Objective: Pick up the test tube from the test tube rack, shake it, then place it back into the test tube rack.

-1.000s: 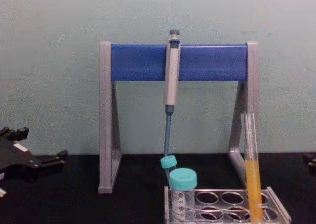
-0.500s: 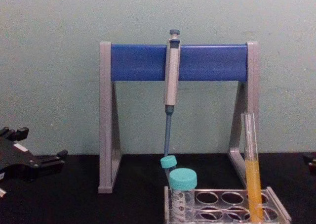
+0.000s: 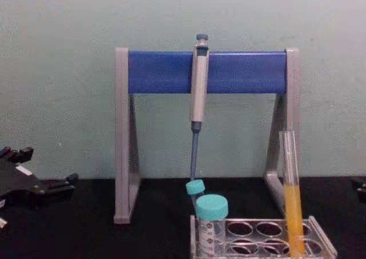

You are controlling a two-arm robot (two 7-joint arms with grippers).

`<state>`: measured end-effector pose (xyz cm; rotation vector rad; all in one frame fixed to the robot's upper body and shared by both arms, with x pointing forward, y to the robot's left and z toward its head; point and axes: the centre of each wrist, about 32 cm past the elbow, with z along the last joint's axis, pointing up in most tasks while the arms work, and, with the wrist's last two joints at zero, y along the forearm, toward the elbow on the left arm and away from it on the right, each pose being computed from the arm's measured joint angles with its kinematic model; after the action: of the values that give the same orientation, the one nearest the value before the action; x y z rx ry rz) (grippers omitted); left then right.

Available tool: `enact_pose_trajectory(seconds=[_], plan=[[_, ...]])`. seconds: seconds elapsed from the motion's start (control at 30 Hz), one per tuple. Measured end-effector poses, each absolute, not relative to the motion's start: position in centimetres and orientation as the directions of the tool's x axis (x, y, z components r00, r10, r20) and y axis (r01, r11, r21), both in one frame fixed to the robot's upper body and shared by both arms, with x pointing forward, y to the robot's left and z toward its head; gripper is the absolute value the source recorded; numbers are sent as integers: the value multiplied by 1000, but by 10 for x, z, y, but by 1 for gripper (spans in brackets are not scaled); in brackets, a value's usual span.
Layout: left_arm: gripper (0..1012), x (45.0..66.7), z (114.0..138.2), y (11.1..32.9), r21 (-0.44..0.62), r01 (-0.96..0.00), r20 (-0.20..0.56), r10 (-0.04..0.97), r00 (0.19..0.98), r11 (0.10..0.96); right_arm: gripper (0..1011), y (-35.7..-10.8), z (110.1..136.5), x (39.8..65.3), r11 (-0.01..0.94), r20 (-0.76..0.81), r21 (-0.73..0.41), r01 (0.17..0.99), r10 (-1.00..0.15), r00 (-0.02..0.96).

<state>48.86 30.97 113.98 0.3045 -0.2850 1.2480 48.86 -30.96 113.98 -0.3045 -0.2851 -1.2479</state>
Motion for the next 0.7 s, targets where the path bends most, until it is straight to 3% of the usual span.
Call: enact_pose_trajectory(seconds=[0.7], plan=[[1002,489,1140,310,70,-955,374,880,292,287,1000,-310,1144,478,334,315,-98,937,-883,348]])
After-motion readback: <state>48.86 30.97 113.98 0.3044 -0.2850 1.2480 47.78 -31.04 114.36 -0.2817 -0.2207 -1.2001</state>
